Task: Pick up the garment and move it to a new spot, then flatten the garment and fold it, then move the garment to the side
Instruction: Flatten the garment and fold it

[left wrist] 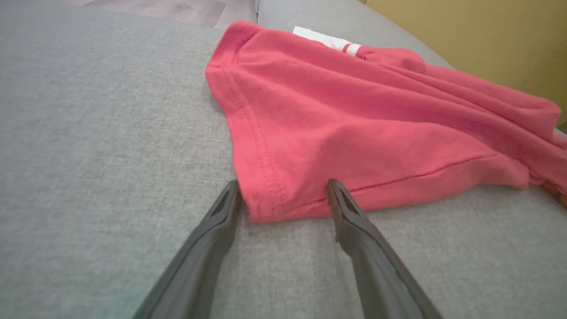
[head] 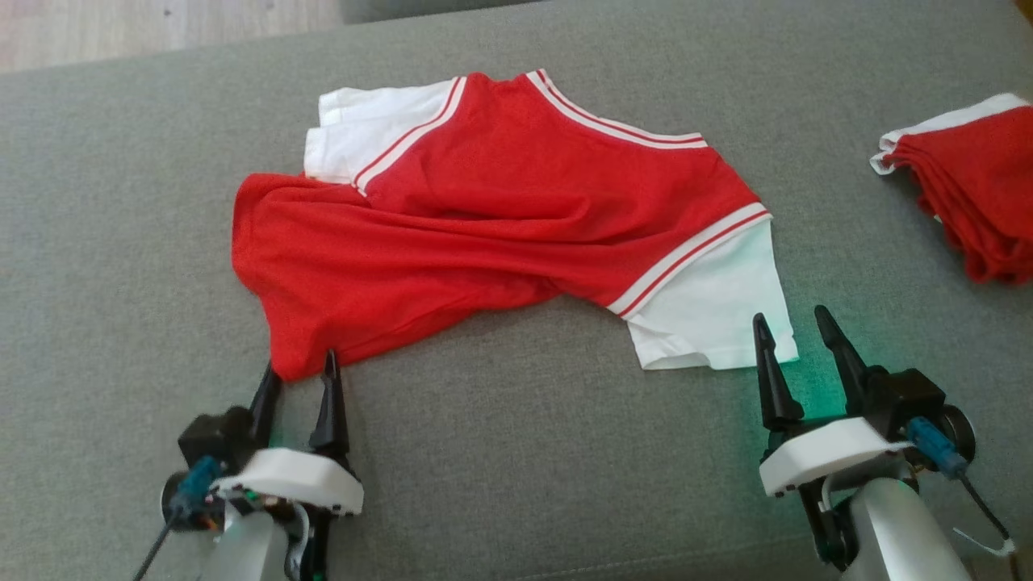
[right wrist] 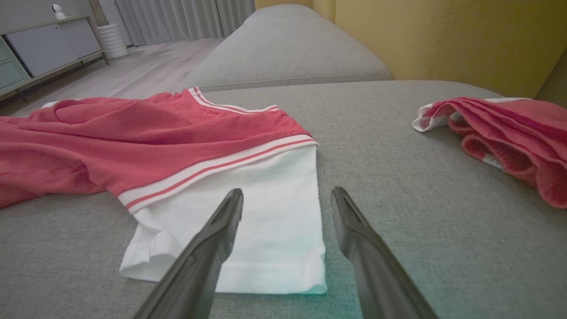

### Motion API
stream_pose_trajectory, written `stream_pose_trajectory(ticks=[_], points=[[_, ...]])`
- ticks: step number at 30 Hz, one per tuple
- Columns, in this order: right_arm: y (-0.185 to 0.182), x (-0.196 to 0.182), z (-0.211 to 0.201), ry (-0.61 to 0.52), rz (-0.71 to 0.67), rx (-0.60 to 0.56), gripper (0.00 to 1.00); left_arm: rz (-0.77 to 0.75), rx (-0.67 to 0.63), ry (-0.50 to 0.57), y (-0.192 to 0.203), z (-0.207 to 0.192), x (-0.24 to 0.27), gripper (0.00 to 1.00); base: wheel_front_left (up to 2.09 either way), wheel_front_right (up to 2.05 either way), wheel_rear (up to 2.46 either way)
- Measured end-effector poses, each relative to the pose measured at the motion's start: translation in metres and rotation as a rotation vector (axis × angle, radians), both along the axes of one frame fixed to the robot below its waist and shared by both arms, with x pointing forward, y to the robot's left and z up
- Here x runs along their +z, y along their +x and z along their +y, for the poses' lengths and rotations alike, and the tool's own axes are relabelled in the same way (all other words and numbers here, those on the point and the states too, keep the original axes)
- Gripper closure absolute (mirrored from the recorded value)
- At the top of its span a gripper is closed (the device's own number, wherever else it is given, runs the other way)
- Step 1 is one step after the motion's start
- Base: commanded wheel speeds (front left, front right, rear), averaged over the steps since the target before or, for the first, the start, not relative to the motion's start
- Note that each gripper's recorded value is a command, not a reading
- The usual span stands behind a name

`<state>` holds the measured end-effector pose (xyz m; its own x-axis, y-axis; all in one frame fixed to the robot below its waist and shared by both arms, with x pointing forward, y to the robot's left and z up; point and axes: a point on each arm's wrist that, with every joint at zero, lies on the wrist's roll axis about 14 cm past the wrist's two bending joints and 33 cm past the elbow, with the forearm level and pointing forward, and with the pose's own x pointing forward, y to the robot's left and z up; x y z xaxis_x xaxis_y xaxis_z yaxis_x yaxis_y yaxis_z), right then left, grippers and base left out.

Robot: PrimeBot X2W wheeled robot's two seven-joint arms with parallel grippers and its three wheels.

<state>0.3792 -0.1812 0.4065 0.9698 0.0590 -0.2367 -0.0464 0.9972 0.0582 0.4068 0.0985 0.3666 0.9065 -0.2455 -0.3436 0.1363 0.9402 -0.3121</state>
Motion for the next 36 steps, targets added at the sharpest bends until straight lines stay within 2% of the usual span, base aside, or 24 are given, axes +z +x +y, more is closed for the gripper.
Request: stream_pose_trajectory(ticks=[13,14,15,16,27,36], points=[[0.009,-0.001,-0.018,-0.020,0.001,-0.048,0.00,-0.029,-0.012,-0.047,0.022,-0.012,0.005,0.00,0.00,0.00,0.00],[0.007,-0.003,-0.021,-0.021,0.008,-0.054,0.00,-0.032,-0.014,-0.049,0.023,-0.013,0.006,0.34,0.00,0.00,0.00],[0.006,-0.005,-0.022,-0.021,0.015,-0.059,0.00,-0.033,-0.019,-0.050,0.023,-0.015,0.006,0.64,0.00,0.00,0.00],[0.005,-0.007,-0.023,-0.020,0.023,-0.063,0.00,-0.031,-0.027,-0.050,0.022,-0.017,0.005,1.00,0.00,0.00,0.00],[-0.012,-0.051,-0.015,0.048,0.172,-0.073,0.00,-0.027,-0.047,-0.048,0.021,-0.022,0.002,1.00,0.00,0.00,0.00],[0.006,-0.056,0.016,0.075,0.193,0.031,0.00,-0.047,-0.040,-0.029,0.019,-0.015,0.009,1.00,0.00,0.00,0.00]])
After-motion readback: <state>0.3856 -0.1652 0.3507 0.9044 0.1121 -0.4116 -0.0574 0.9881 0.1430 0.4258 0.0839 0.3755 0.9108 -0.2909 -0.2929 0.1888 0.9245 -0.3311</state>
